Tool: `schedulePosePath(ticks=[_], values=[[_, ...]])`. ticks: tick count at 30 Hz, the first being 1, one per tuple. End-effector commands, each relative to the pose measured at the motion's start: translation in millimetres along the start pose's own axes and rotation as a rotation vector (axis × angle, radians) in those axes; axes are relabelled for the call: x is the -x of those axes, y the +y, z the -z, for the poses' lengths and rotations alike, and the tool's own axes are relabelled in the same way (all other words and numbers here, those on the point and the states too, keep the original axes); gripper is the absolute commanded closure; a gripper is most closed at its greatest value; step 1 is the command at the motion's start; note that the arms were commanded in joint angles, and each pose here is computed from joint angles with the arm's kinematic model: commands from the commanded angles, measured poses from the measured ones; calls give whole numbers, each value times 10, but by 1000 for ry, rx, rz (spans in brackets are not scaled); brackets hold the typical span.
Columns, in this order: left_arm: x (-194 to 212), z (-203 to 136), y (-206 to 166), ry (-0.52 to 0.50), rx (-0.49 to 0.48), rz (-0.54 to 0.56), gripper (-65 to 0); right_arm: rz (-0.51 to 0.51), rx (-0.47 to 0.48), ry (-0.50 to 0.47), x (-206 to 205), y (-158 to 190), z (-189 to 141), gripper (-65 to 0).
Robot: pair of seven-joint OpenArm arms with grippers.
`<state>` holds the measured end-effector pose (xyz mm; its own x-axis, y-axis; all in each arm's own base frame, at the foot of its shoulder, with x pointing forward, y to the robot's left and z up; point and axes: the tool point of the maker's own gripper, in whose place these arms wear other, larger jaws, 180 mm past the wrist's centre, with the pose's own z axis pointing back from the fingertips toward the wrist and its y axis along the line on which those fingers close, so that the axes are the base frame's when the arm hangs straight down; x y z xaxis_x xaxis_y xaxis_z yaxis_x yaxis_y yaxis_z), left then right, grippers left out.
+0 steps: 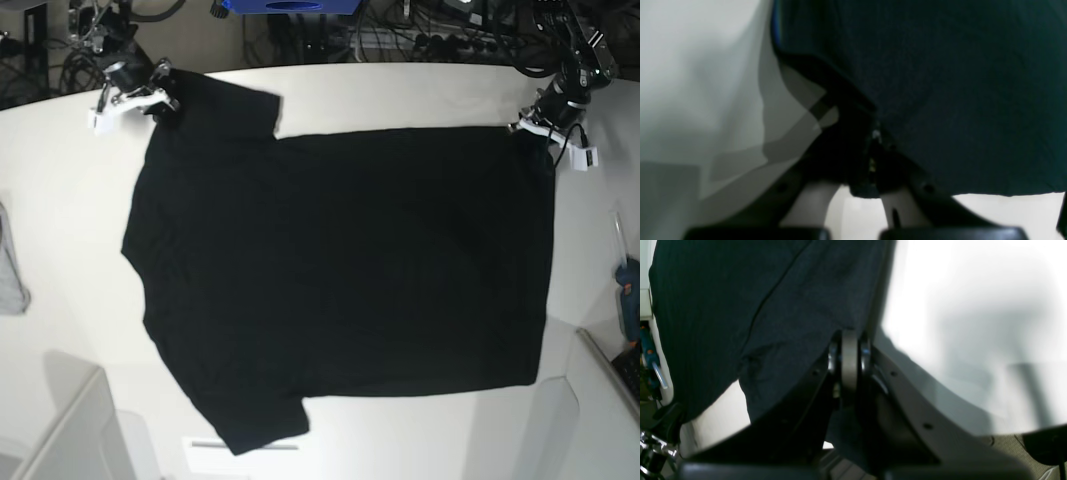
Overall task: Fold the T-shirt properly
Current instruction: 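Grasp the shirt's shoulder corners with both grippers and lift slightly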
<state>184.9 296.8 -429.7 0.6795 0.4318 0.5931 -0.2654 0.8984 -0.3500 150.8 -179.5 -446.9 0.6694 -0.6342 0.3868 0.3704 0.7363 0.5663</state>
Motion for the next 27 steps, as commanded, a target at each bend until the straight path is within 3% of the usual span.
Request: schedulePosePath(ticks=[1,9,18,27], values=[[131,-56,85,57,-36,18,0,-12,45,36,85,-118,-55,0],[421,-228,219,123,-67,22,0,-81,-20,21,206,14,-294,0],[351,-502,63,104,-61,127,0,-84,-17,31,279,2,-377,0],[247,-605,-84,77,-43,178,0,-178,-122,-42,23,423,-469,0]])
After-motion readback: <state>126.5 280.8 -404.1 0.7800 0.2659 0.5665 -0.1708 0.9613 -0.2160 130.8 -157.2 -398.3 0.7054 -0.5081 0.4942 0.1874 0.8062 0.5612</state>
